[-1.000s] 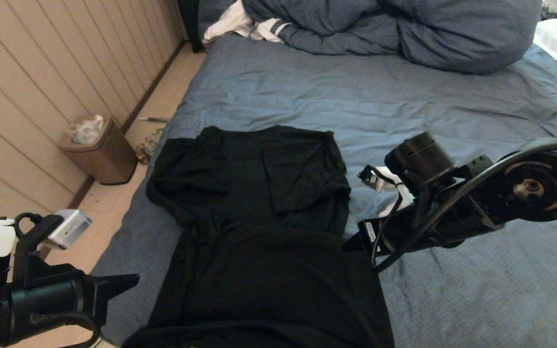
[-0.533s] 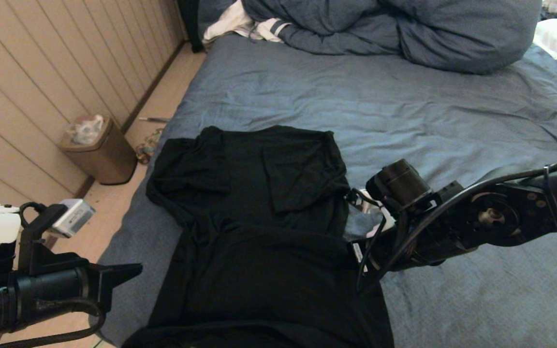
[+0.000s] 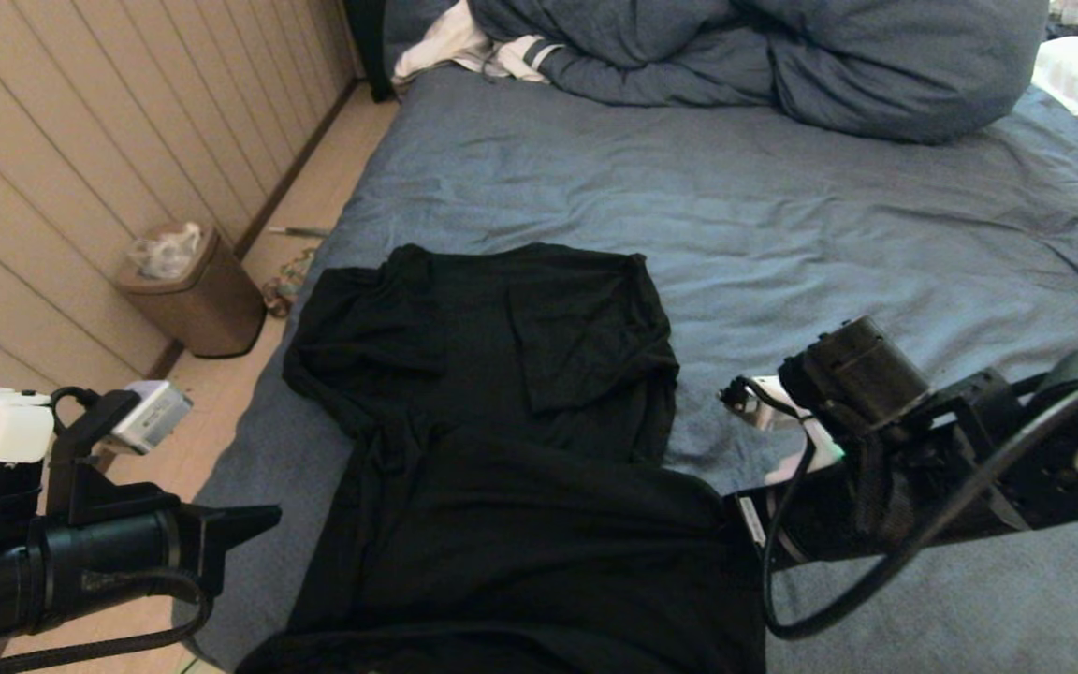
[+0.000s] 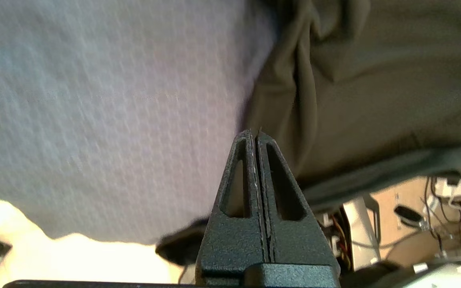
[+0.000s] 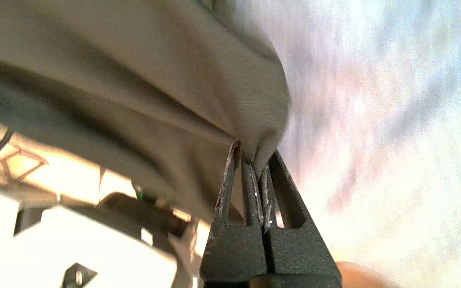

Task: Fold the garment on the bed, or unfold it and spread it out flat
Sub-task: Unford the black T-shirt

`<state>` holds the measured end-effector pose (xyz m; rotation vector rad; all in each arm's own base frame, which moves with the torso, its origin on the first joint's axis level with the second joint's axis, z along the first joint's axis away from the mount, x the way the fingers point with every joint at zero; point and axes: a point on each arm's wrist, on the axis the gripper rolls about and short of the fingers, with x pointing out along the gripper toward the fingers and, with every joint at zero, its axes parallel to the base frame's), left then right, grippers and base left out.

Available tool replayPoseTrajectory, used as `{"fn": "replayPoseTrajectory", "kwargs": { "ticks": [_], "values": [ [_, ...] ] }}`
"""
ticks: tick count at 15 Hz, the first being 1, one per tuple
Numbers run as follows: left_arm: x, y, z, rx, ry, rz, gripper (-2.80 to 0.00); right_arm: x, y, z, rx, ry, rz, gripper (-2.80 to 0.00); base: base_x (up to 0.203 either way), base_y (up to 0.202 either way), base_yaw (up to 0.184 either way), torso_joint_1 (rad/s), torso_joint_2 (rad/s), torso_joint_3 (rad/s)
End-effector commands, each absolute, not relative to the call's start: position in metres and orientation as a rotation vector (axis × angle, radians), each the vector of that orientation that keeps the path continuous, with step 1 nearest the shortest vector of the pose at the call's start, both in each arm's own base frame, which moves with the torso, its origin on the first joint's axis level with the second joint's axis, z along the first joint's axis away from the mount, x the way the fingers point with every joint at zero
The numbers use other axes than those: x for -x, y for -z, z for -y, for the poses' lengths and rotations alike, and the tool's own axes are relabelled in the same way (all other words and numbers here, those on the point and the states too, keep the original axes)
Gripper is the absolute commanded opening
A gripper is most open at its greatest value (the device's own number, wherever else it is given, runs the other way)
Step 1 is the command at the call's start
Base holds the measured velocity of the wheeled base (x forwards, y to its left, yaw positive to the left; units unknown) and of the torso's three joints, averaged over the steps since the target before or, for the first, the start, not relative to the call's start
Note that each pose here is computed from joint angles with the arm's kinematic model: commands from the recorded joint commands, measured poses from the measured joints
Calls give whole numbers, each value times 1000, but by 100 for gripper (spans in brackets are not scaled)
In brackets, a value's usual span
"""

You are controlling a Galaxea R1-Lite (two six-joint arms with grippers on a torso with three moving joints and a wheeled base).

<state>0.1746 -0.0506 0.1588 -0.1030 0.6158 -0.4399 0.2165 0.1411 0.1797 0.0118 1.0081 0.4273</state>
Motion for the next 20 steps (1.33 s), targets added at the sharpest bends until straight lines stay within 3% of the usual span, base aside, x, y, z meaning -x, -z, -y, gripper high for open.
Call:
{"fn": "replayPoseTrajectory", "kwargs": {
  "ticks": [1,10,14,15,20],
  "values": [
    [-181,-160,53,103,445,-608,-280,-184,-185,-124,-19,-445,-989,-280,0,0,0,0,0,0],
    [-182,-163,53,102,444,-592,-280,-129,-137,-128,155,-542,-1213,-280,0,0,0,0,0,0],
    [-183,-162,53,102,447,-595,-280,-137,-136,-131,141,-522,-1211,-280,0,0,0,0,0,0],
    [-183,-162,53,102,445,-595,-280,-141,-138,-130,123,-506,-1199,0,0,0,0,0,0,0],
    [-185,-168,50,113,408,-576,-280,-159,-179,-114,-3,-468,-1007,0,0,0,0,0,0,0]
  ]
}}
